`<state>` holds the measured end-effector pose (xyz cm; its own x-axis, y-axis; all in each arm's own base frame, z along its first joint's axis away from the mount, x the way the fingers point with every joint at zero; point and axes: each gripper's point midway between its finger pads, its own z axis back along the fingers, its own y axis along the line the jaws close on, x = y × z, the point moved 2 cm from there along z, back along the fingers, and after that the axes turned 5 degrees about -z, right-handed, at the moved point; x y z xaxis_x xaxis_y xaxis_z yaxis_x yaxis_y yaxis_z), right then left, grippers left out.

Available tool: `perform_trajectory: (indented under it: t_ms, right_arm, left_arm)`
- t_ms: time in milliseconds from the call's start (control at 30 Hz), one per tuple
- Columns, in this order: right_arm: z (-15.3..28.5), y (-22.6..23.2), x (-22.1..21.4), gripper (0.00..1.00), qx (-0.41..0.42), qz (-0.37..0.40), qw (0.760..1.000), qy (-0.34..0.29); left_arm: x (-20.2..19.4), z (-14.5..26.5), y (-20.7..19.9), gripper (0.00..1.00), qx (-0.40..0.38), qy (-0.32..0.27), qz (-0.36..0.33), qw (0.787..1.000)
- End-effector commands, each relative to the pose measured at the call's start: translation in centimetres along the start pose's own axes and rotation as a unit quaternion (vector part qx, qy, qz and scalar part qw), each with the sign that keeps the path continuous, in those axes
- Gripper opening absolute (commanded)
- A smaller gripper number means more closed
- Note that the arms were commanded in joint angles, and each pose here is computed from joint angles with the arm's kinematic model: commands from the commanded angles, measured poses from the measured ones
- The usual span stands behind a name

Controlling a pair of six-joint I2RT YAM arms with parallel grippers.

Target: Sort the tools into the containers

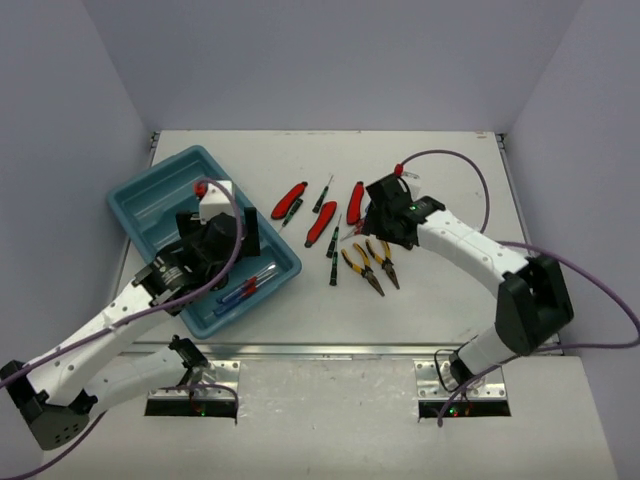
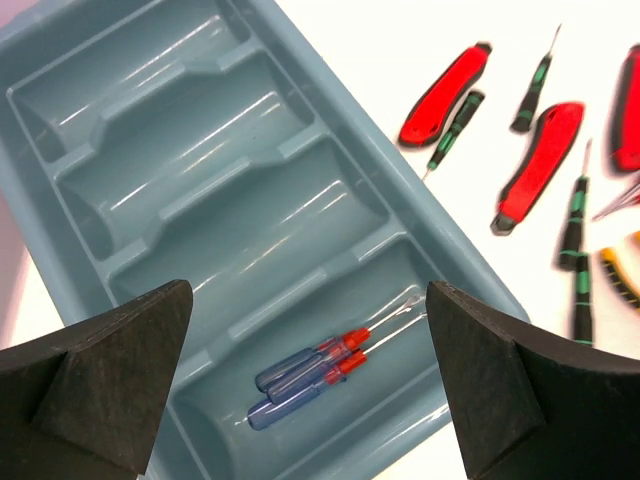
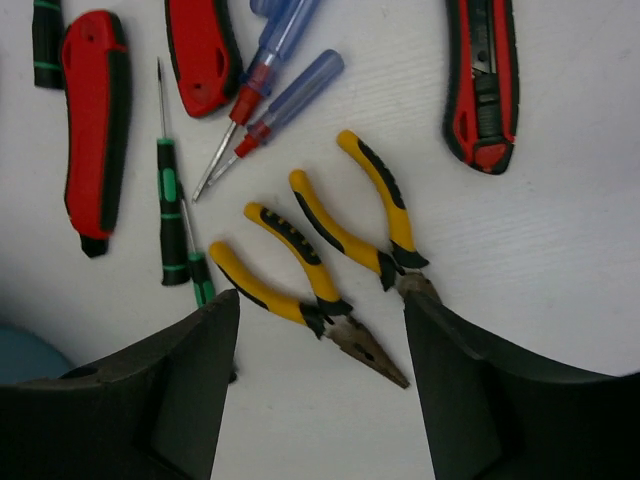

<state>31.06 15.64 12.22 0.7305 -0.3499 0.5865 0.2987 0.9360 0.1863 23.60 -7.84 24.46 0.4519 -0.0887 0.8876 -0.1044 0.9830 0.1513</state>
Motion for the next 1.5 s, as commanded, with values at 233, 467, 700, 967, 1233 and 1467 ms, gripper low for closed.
perform_trajectory:
  t_ms: [233,467,700,967,1233,1467]
  right_arm:
    - [-7.3,2.9,1.4,0.46,-0.137,-0.226,0.964,0.012]
    - [-11.8,3.2,1.9,0.4,-0.168,-0.254,0.952,0.032]
    - [-14.4,2.3,1.1,0.39,-0.191,-0.256,0.946,0.051]
    - [-16.0,1.9,-0.5,0.27,-0.201,-0.258,0.941,0.084]
    - [-13.0,2.3,1.7,0.1,-0.174,-0.283,0.941,0.065]
    - [-8.0,3.1,5.0,0.0,-0.11,-0.294,0.949,0.034]
  left_arm:
    - [-1.7,1.0,0.1,1.0,-0.056,-0.045,0.064,0.995]
    - [-1.4,0.8,-1.0,1.0,-0.078,-0.039,0.05,0.995]
    - [-1.1,1.0,-1.2,1.0,-0.088,-0.047,0.048,0.994]
    - [-1.1,1.0,-1.6,1.0,-0.1,-0.045,0.046,0.993]
    - [-0.3,1.8,-2.0,1.0,-0.127,-0.054,0.063,0.988]
    - [1.7,3.1,0.1,1.0,-0.109,-0.103,0.112,0.982]
